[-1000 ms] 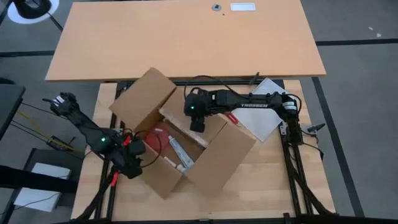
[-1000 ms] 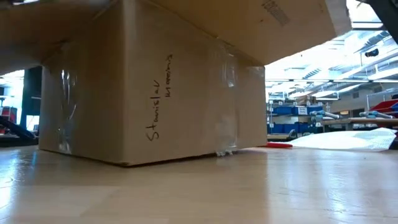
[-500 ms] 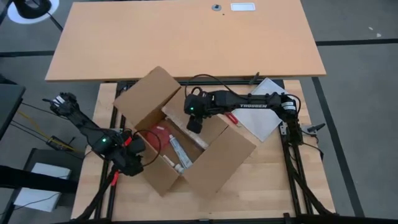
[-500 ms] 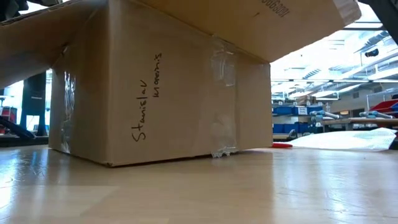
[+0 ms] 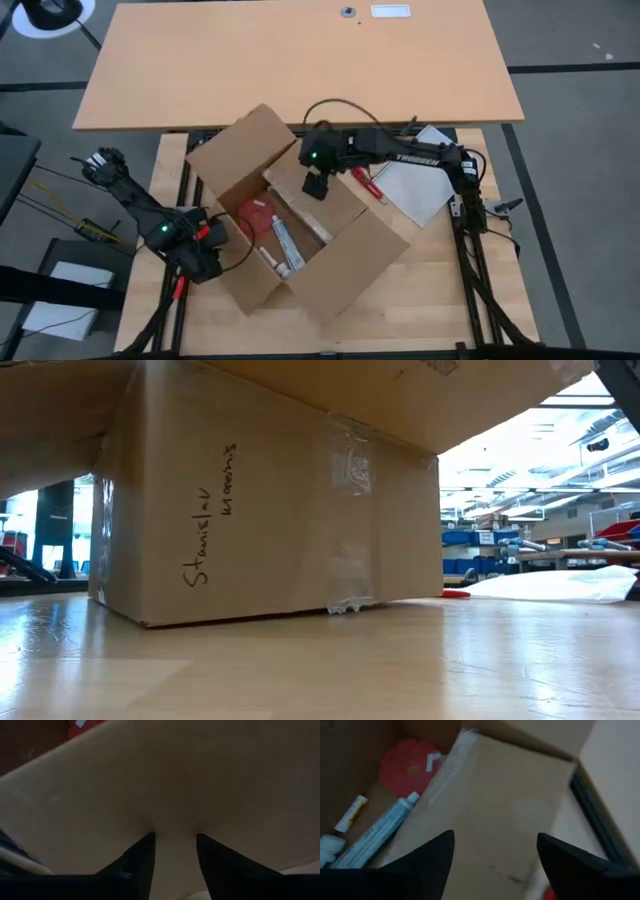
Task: Unpack boxes
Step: Open the cardboard box using the red cutter
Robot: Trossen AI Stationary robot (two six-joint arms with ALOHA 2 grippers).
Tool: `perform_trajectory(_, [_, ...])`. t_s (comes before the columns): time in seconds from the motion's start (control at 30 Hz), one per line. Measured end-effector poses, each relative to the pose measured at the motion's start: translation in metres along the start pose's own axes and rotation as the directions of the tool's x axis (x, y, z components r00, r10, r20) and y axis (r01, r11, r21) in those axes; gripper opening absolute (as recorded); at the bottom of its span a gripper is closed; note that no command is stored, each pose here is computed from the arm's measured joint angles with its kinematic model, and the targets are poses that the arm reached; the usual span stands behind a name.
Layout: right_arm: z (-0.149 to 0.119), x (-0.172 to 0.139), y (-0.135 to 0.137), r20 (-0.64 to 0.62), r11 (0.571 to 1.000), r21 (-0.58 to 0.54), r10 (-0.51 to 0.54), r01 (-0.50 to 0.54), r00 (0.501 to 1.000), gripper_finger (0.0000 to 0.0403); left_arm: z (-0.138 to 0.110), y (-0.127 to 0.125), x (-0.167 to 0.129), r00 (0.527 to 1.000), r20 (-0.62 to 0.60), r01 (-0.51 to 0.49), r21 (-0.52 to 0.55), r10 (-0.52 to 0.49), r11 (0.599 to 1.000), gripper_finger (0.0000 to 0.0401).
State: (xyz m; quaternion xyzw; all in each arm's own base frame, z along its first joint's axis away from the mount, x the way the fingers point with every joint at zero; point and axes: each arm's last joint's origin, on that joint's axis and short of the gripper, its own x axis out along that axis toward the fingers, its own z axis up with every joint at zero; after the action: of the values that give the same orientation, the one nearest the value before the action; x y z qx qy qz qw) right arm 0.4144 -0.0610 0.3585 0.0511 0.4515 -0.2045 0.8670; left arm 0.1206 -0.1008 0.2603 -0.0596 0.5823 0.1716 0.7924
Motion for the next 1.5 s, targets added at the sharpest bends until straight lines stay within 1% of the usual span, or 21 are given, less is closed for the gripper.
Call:
perform_trajectory(0.07, [0.001,-0.002,-0.010,-0.013,1.000,0.010,-0.029,0.029,1.000,0.0284,-0.003,0.001,-0.001,1.000,-0.018,-0.015,0.020,0.016,1.000,0.0156])
perform_trajectory(0.2, [-0.008,0.004,-0.033,-0.137,0.995,0.033,-0.085,0.091,0.987,0.0275,-0.007,0.005,-0.004,0.996,-0.076,-0.035,0.043,0.039,0.998,0.0156])
perform_trajectory(0.23, [-0.010,0.006,-0.037,-0.161,0.995,0.051,-0.082,0.091,0.984,0.0272,-0.006,0.005,-0.007,0.996,-0.081,-0.032,0.031,0.034,0.999,0.0156])
perform_trajectory(0.3, [-0.014,0.012,-0.041,-0.191,0.995,0.086,-0.041,0.059,0.981,0.0268,-0.002,0.006,-0.018,0.997,-0.072,-0.020,0.006,0.020,1.000,0.0156])
perform_trajectory(0.37, [-0.018,0.019,-0.042,-0.229,0.994,0.101,-0.020,0.044,0.973,0.0264,0.003,0.008,-0.031,0.999,-0.039,-0.019,-0.025,0.018,1.000,0.0156])
perform_trajectory(0.47, [-0.024,0.024,-0.042,-0.265,0.993,0.099,-0.029,0.057,0.964,0.0258,0.011,0.012,-0.052,0.999,0.051,-0.006,-0.088,0.011,0.996,0.0156])
perform_trajectory(0.53, [-0.028,0.030,-0.042,-0.287,0.992,0.110,-0.035,0.069,0.957,0.0254,0.017,0.013,-0.063,0.991,0.137,0.015,-0.128,0.002,0.992,0.0156])
perform_trajectory(0.63, [-0.033,0.036,-0.041,-0.308,0.992,0.106,-0.039,0.075,0.951,0.0249,0.027,0.013,-0.077,0.958,0.286,0.064,-0.174,-0.011,0.983,0.0156])
perform_trajectory(0.7, [-0.035,0.038,-0.040,-0.320,0.994,0.082,-0.041,0.071,0.946,0.0246,0.034,0.012,-0.085,0.921,0.389,0.102,-0.209,-0.013,0.972,0.0156])
perform_trajectory(0.77, [-0.035,0.039,-0.041,-0.324,0.997,0.048,-0.038,0.056,0.945,0.0244,0.041,0.010,-0.090,0.869,0.494,0.137,-0.251,0.005,0.958,0.0156])
perform_trajectory(0.83, [-0.034,0.039,-0.043,-0.318,0.999,0.009,-0.028,0.032,0.948,0.0242,0.048,0.009,-0.091,0.829,0.558,0.148,-0.283,0.037,0.948,0.0156])
perform_trajectory(0.9, [-0.034,0.040,-0.047,-0.322,0.999,-0.031,-0.022,0.012,0.946,0.0240,0.056,0.008,-0.087,0.816,0.574,0.132,-0.303,0.070,0.944,0.0156])
perform_trajectory(0.97, [-0.036,0.038,-0.054,-0.338,0.998,-0.060,-0.022,0.002,0.941,0.0239,0.066,0.007,-0.080,0.825,0.556,0.105,-0.328,0.102,0.939,0.0156])
perform_trajectory(1.03, [-0.037,0.034,-0.062,-0.360,0.997,-0.076,-0.025,-0.003,0.933,0.0237,0.079,0.005,-0.071,0.847,0.519,0.079,-0.337,0.115,0.938,0.0156])
perform_trajectory(1.2, [-0.039,0.022,-0.082,-0.374,0.996,-0.068,0.026,-0.055,0.927,0.0235,0.114,-0.007,-0.038,0.902,0.415,0.008,-0.288,0.117,0.958,0.0156])
perform_trajectory(1.27, [-0.038,0.013,-0.089,-0.343,0.997,-0.058,0.035,-0.059,0.939,0.0236,0.128,-0.012,-0.025,0.910,0.397,-0.004,-0.284,0.121,0.959,0.0156])
perform_trajectory(1.33, [-0.036,0.003,-0.095,-0.302,0.997,-0.022,0.066,-0.077,0.951,0.0235,0.140,-0.015,-0.012,0.911,0.388,-0.022,-0.288,0.138,0.957,0.0156])
perform_trajectory(1.43, [-0.034,-0.006,-0.102,-0.266,0.993,0.031,0.118,-0.114,0.957,0.0233,0.152,-0.018,0.009,0.927,0.338,-0.072,-0.272,0.165,0.960,0.0156])
perform_trajectory(1.5, [-0.035,-0.009,-0.104,-0.269,0.994,0.026,0.110,-0.107,0.957,0.0231,0.154,-0.020,0.021,0.947,0.277,-0.092,-0.252,0.163,0.963,0.0156])
